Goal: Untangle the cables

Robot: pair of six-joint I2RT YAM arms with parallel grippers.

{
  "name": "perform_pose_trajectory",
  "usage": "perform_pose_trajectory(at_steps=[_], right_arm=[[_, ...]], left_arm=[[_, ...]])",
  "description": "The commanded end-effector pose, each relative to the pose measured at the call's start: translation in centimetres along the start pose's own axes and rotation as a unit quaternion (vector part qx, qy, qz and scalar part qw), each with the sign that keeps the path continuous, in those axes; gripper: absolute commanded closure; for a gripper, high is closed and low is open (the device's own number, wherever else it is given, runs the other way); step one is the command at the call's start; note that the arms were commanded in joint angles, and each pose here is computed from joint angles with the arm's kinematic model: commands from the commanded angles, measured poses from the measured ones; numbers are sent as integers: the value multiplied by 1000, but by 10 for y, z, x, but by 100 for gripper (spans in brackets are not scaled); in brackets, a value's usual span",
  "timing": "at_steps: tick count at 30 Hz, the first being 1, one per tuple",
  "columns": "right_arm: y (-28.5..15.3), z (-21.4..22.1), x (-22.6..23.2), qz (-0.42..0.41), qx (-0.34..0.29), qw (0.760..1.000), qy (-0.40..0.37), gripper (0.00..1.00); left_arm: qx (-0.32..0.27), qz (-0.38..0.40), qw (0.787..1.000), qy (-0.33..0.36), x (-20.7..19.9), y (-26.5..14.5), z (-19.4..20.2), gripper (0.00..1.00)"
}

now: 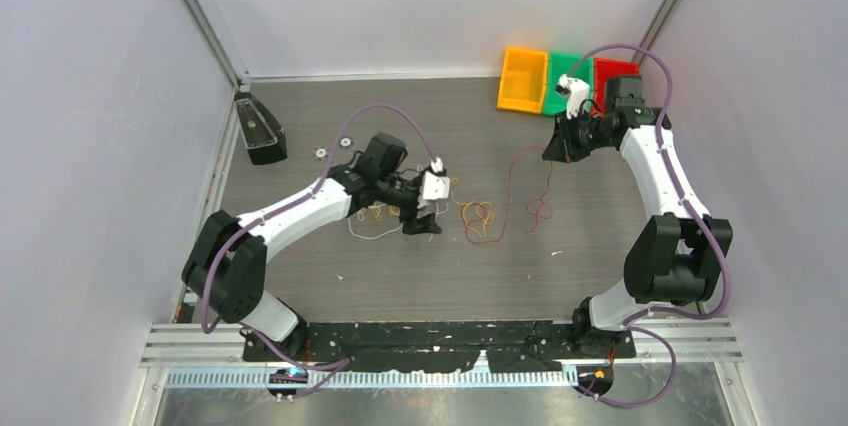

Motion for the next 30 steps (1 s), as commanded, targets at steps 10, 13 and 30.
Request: perform_pose_trajectory(at_steps=[10, 13, 30], right_arm=[[-19, -26, 16, -32, -60, 998, -17, 95], [-28, -33, 30, -60, -87, 994, -14, 94], [-102, -75, 96, -126, -214, 966, -65, 94]], left_arm=[[-1, 81, 968, 238, -34, 70, -9, 37], [-5, 85, 974, 212, -35, 80, -12, 39], [-50, 15, 988, 145, -27, 107, -21, 38]])
Point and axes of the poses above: each gripper's point midway between its finger pads, its own y axis out along the fingers, its own x axis along the line the jaws close on, z = x × y, the point moved 8 cm from there along -y, back along the fingers, and after that the axes turned 7 degrees about -y, right-handed, at the moved point
